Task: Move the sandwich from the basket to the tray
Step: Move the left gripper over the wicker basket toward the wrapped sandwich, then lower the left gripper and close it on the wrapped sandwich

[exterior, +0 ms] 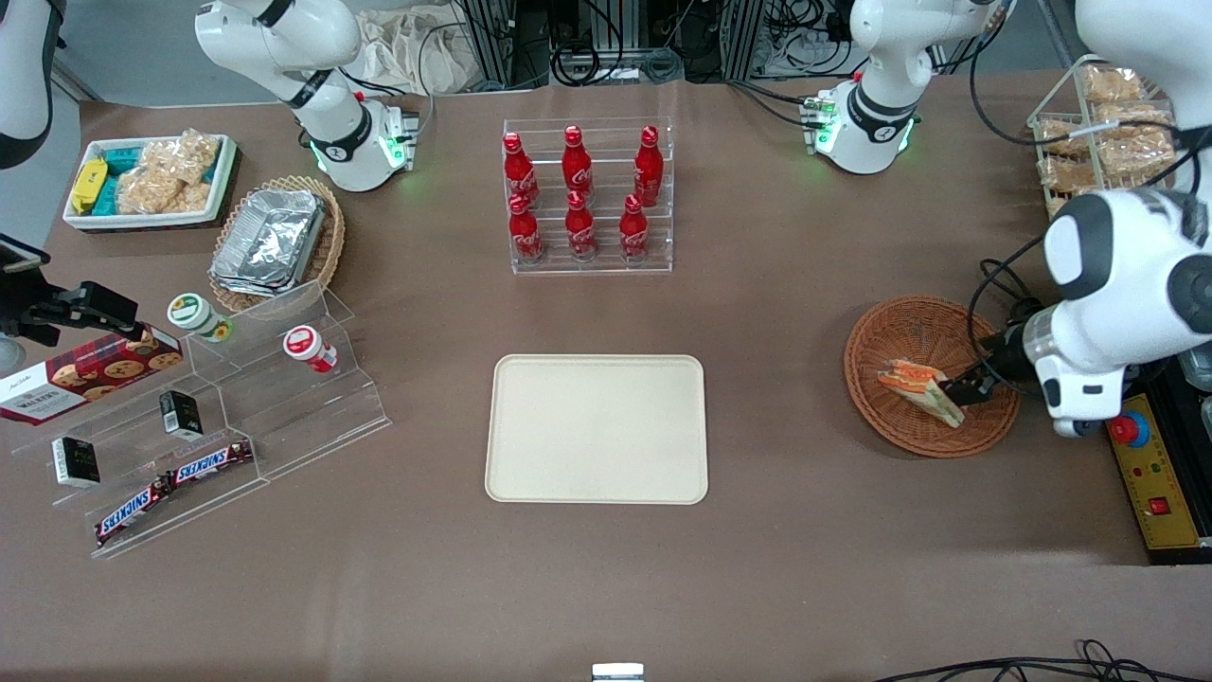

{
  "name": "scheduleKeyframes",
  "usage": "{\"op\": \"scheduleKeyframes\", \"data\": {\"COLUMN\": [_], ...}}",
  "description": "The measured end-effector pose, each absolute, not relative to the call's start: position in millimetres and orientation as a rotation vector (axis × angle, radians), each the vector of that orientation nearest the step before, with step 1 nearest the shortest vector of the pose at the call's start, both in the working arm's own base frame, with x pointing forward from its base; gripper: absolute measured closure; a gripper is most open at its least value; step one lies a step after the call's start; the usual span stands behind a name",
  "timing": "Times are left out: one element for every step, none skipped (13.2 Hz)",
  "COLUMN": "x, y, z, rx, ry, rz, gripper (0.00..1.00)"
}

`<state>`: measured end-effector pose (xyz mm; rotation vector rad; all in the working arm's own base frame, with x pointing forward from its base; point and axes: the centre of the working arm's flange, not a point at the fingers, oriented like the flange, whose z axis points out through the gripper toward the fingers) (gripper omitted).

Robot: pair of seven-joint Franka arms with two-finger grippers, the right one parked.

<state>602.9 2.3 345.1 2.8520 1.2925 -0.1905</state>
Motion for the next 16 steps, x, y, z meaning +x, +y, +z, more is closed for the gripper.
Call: {"op": "scheduleKeyframes", "data": {"x": [607.2, 610.4, 612.2, 612.7, 611.8, 609.8, 607.1, 604.3, 602.5, 602.1, 602.0, 601.6, 601.1, 601.1, 601.0, 601.4], "y": [2.8, 3.4, 4.4, 4.4, 3.2, -0.3, -5.5, -10.5, -13.3, -13.9, -13.3, -12.1, -11.2, -10.7, -10.5, -10.4], "z": [325.2, 306.5, 288.5, 270.7, 253.0, 236.1, 221.7, 211.9, 207.8, 207.6, 207.9, 207.5, 207.3, 208.2, 209.9, 213.5], "rx": [2.82, 2.799, 2.795, 2.802, 2.815, 2.834, 2.855, 2.873, 2.883, 2.885, 2.886, 2.887, 2.887, 2.887, 2.888, 2.889], "ry": [1.358, 1.418, 1.476, 1.529, 1.576, 1.608, 1.628, 1.637, 1.64, 1.64, 1.641, 1.644, 1.646, 1.647, 1.648, 1.649], "rz": [-0.194, -0.191, -0.181, -0.161, -0.14, -0.127, -0.126, -0.131, -0.133, -0.131, -0.13, -0.131, -0.133, -0.132, -0.131, -0.126], "gripper": [0.0, 0.0, 0.0, 0.0, 0.0, 0.0, 0.0, 0.02, 0.05, 0.16, 0.27, 0.4, 0.48, 0.55, 0.59, 0.61]}}
